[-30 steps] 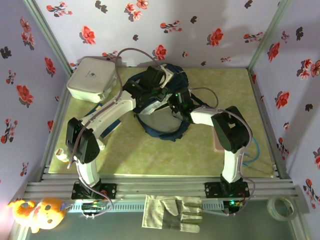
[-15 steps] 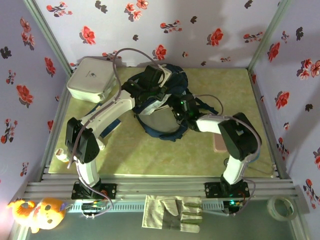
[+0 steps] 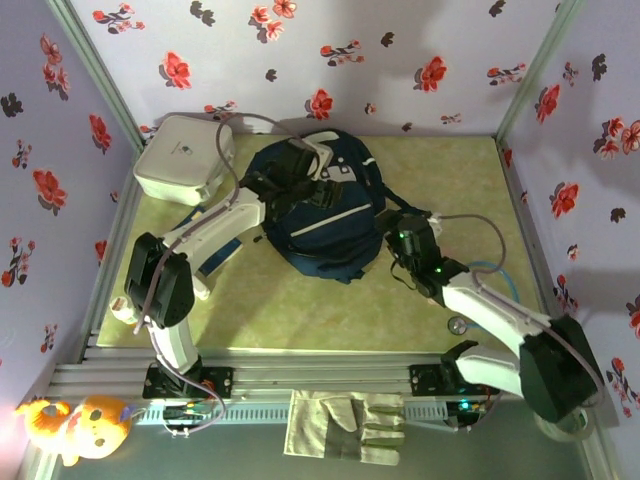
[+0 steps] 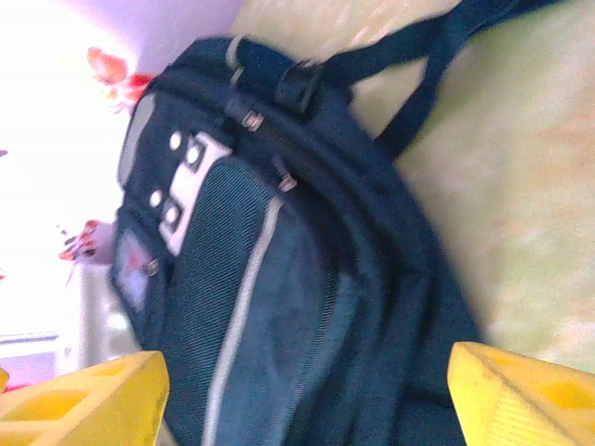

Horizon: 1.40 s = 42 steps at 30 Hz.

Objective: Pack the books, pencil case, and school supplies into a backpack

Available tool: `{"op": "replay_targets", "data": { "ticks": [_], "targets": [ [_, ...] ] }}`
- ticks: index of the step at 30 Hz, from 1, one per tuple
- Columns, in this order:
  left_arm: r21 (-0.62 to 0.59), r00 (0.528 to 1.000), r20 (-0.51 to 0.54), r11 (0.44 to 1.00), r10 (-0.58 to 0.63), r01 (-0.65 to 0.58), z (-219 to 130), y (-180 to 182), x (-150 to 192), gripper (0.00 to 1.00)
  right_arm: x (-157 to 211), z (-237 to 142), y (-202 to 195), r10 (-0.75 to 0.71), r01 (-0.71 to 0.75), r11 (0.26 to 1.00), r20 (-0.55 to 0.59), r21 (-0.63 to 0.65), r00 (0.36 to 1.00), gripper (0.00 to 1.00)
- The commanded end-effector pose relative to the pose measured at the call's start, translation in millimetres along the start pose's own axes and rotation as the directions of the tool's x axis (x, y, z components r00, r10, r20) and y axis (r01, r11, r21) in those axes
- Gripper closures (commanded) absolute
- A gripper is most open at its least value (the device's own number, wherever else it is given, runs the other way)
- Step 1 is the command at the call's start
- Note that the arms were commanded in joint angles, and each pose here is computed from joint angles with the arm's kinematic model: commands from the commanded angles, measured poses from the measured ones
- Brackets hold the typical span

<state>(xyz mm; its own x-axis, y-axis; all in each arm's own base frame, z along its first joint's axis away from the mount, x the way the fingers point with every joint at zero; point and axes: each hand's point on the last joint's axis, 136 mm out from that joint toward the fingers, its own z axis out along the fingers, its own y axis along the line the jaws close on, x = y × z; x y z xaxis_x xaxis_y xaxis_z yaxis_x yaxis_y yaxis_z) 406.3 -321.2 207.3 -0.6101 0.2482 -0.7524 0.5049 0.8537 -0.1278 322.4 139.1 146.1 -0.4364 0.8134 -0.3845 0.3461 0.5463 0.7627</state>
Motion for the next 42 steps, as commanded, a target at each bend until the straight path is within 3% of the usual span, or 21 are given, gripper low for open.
{"op": "replay_targets", "data": {
  "ticks": [1,6,10,13,16,25,31,42],
  "targets": [
    [0.009,0.988,0.079,0.991,-0.133,0.133,-19,22,-7,0.16,-23,-22,-53,-0.136,0.112,0.971,0.105,0.211,0.985,0.19],
    [-0.095,0.935,0.087,0.932,-0.343,0.351,-28,92,34,0.10,-27,-33,-40,-0.225,0.207,0.963,0.093,0.169,0.970,0.17],
    [-0.258,0.840,0.062,0.804,-0.539,0.535,-31,160,95,0.09,-24,-28,-19,-0.276,0.268,0.955,0.054,0.126,0.960,0.15],
    [-0.344,0.777,0.068,0.717,-0.626,0.607,-34,195,132,0.09,-15,-18,-2,-0.297,0.296,0.952,0.008,0.082,0.955,0.14],
    [-0.403,0.755,0.071,0.674,-0.651,0.619,-37,213,155,0.09,-5,-9,9,-0.316,0.317,0.947,-0.030,0.055,0.948,0.14],
    [-0.475,0.757,0.011,0.663,-0.653,0.579,-27,223,188,0.08,17,9,19,-0.307,0.310,0.951,-0.100,0.016,0.946,0.14],
    [-0.479,0.734,-0.068,0.668,-0.675,0.570,-16,216,206,0.08,22,12,22,-0.313,0.317,0.948,-0.121,0.012,0.942,0.14],
    [-0.390,0.676,-0.265,0.718,-0.687,0.577,-22,148,239,0.11,32,23,32,-0.338,0.343,0.939,-0.158,0.001,0.928,0.14]
  ]
}}
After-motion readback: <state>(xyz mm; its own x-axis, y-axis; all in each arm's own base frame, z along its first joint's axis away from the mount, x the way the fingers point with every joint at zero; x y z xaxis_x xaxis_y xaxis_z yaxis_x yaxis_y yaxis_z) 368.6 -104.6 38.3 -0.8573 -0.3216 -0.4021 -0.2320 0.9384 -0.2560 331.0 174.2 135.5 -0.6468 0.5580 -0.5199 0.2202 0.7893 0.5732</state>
